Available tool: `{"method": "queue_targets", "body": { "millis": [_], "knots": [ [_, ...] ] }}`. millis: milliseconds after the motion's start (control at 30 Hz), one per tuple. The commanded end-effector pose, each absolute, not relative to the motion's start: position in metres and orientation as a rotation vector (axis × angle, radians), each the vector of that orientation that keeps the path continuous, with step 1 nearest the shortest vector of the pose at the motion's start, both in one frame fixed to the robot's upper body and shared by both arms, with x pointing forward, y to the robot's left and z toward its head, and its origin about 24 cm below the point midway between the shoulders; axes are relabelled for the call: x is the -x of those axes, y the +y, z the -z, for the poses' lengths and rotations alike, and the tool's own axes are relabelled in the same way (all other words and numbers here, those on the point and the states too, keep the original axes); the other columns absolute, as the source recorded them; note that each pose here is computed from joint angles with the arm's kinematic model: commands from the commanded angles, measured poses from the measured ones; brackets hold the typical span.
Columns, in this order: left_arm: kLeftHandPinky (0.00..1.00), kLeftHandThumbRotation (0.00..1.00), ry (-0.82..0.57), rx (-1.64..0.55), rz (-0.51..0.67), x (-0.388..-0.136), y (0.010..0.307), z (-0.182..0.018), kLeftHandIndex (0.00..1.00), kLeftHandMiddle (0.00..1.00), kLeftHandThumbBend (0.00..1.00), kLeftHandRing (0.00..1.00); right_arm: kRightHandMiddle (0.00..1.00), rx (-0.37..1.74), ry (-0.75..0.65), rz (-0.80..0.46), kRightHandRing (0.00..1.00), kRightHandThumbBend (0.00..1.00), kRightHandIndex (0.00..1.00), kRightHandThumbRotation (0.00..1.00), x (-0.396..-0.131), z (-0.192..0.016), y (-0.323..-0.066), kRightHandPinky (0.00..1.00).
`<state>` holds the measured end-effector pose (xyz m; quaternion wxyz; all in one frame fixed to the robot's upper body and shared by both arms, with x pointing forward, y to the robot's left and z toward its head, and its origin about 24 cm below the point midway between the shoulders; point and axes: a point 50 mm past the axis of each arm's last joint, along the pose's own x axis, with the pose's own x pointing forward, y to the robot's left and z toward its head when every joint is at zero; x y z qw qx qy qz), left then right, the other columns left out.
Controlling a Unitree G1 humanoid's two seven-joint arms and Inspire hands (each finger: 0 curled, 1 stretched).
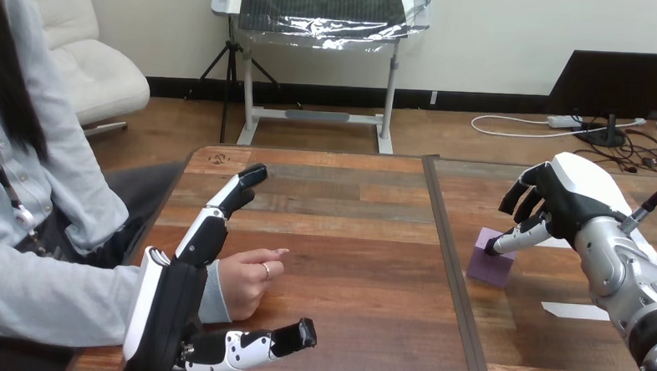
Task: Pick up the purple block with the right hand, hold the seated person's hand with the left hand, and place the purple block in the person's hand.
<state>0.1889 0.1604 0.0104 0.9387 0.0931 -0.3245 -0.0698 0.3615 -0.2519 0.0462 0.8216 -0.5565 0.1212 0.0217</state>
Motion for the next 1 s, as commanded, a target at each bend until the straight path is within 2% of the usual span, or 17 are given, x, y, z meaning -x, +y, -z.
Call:
{"method": "queue_targets", "body": {
  "millis": [0,433,600,967],
  "knots": [
    [0.87,0.47,-0.741,-0.207,0.147,-0.1976,0.1591,-0.0244,0.87,0.89,1.0,0.9,0.57,1.149,0.17,-0.023,0.53,0.93,0.57,0.0,-0.3754,-0.0702,-0.2435,0.47],
    [0.86,0.47,-0.746,-0.211,0.155,-0.1987,0.1585,-0.0243,0.86,0.88,1.0,0.89,0.69,1.181,0.221,-0.077,0.64,0.97,0.71,0.01,-0.3754,-0.0667,-0.2423,0.56],
    [0.85,0.47,-0.745,-0.205,0.157,-0.1991,0.1578,-0.0242,0.86,0.88,1.0,0.89,0.73,1.198,0.248,-0.101,0.68,0.97,0.76,0.08,-0.3759,-0.0656,-0.2412,0.58],
    [0.86,0.47,-0.741,-0.196,0.16,-0.199,0.1563,-0.024,0.85,0.88,1.0,0.89,0.75,1.198,0.302,-0.144,0.69,0.97,0.83,0.15,-0.3759,-0.0612,-0.2378,0.57]
  ]
}}
